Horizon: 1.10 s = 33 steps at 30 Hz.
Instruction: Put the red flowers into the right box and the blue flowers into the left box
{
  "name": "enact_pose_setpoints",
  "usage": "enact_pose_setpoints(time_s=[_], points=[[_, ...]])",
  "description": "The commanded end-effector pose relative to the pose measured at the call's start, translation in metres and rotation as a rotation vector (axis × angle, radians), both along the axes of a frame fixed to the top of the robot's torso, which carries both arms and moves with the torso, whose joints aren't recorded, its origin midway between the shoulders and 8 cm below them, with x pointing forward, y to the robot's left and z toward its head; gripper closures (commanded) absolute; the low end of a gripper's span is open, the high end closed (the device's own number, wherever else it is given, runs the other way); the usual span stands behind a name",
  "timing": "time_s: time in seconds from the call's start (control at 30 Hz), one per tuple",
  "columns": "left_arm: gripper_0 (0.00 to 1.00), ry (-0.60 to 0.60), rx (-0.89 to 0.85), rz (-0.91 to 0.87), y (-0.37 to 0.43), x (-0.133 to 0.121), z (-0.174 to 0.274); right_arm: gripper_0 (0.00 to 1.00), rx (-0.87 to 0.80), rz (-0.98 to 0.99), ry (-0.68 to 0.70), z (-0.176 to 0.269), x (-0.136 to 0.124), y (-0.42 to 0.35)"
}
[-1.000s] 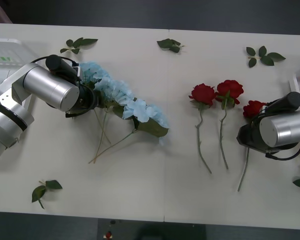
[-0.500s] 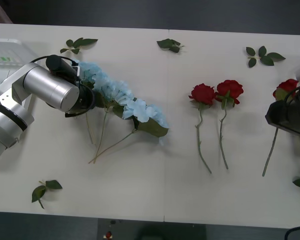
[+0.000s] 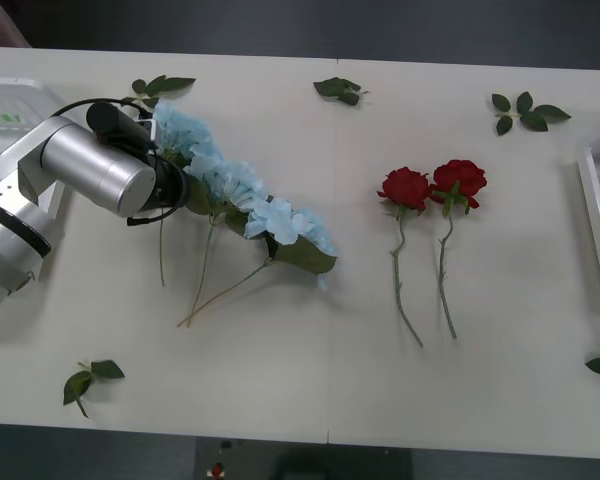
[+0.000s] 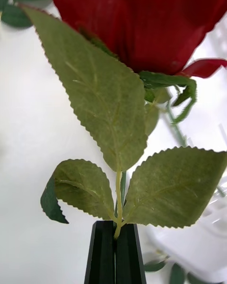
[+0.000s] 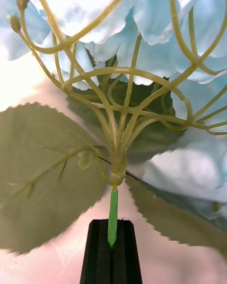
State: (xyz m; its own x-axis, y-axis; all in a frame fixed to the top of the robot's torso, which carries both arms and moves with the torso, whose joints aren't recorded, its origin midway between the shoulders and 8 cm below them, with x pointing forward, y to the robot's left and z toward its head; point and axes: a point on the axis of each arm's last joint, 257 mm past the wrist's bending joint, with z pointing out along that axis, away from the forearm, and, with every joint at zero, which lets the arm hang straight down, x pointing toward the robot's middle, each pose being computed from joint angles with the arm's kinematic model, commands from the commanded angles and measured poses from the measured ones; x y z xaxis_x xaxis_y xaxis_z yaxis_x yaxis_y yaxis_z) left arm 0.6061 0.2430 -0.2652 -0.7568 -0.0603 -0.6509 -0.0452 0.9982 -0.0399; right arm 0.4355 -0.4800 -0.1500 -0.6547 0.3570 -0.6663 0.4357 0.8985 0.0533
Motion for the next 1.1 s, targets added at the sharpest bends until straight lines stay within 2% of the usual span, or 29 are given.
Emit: enact_pose_setpoints(time_s=[0.03,0.17,0.5,0.63,0.9,0.97,1.0,1.07,1.1], points=[[1.00,-0.097,-0.018,0.017,0.013,0.014,0.073,1.00,-0.152,0.023,0.003,0.021,0.005,-0.041],[1.00,-0.084,-0.033,0.038,0.032,0.002,0.111,1.00,-0.206,0.007,-0.020,0.022,0.018,-0.074],[1.00,-0.048,0.028,0.160,0.118,-0.040,0.190,1.00,-0.187,-0.037,-0.039,0.011,0.050,-0.128],[1.00,-0.041,0.069,0.223,0.157,-0.049,0.206,1.00,-0.171,-0.048,-0.053,0.002,0.061,-0.139],[1.00,-0.002,0.093,0.377,0.241,-0.060,0.205,1.00,-0.190,-0.054,-0.102,-0.029,0.089,-0.159],[1.00,0.006,0.087,0.413,0.260,-0.061,0.200,0.92,-0.207,-0.045,-0.107,-0.032,0.093,-0.159],[1.00,0.008,0.082,0.428,0.269,-0.061,0.197,0.82,-0.215,-0.039,-0.106,-0.032,0.095,-0.157],[1.00,0.015,0.082,0.447,0.285,-0.061,0.191,0.53,-0.217,-0.036,-0.102,-0.033,0.095,-0.157],[1.00,0.015,0.082,0.447,0.285,-0.061,0.191,0.53,-0.217,-0.036,-0.102,-0.033,0.095,-0.157]])
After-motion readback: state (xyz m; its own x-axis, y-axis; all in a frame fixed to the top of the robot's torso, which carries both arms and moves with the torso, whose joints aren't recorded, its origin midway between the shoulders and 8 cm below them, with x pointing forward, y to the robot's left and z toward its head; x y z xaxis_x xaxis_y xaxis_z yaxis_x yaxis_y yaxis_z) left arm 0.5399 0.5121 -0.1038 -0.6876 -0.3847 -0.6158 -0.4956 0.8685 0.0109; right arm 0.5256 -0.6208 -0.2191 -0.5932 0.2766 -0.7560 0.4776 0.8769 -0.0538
